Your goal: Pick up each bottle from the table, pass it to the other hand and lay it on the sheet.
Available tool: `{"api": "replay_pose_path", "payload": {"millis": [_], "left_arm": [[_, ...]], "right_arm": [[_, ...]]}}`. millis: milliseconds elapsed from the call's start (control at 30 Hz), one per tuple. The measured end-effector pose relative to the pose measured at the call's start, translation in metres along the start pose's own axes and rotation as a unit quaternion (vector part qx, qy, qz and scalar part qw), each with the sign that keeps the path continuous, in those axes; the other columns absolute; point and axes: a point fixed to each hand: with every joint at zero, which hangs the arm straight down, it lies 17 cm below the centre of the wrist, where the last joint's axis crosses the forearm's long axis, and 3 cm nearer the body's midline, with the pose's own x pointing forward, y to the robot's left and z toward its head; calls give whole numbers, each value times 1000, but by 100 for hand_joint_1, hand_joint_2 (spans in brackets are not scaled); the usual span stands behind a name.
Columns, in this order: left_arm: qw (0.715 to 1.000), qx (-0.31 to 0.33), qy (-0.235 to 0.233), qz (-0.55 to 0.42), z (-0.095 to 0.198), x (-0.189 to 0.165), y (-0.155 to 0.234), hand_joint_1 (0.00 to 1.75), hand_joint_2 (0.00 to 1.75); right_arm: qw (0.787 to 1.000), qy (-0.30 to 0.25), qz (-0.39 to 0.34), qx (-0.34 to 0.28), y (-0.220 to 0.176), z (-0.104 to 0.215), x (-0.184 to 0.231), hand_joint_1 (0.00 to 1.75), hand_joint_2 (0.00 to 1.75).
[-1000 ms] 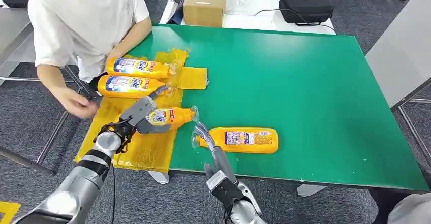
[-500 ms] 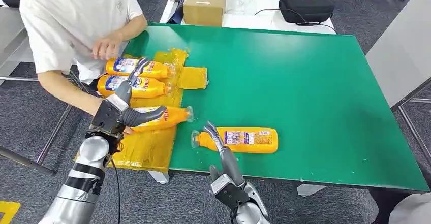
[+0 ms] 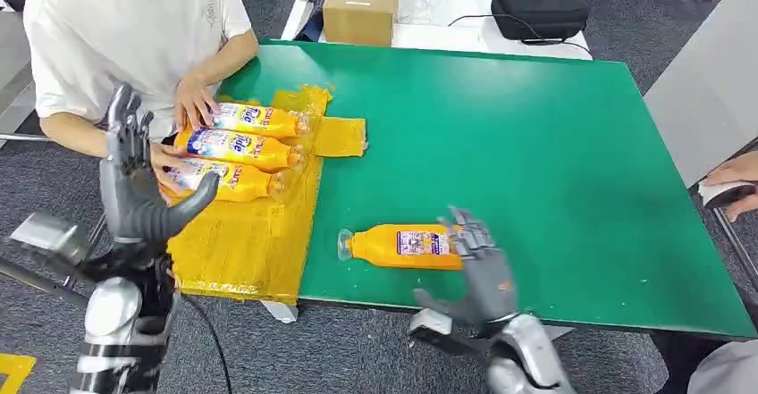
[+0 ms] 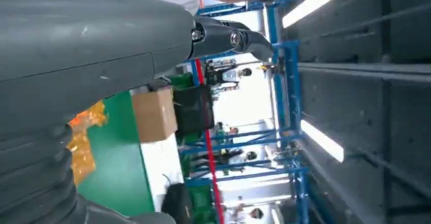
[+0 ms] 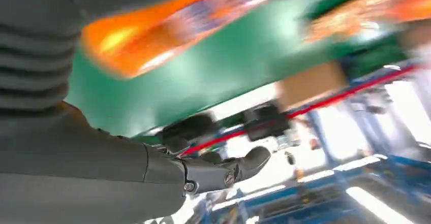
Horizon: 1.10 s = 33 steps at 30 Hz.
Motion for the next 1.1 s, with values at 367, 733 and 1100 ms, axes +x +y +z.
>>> {"api": "replay_pose_path", "payload": {"millis": [367, 733, 1100], "left_arm": [[999, 34, 27, 32, 22, -2, -7, 0, 175], [999, 30, 30, 32, 22, -3, -15, 0, 175], [997, -16, 46, 61, 19, -15, -55, 0, 175]], "right_arm": [[994, 60, 79, 42, -23, -1, -101, 0, 175], [991, 86, 67, 79, -7, -7, -127, 0, 175], [992, 73, 3, 100, 20, -66, -100, 0, 175]]}}
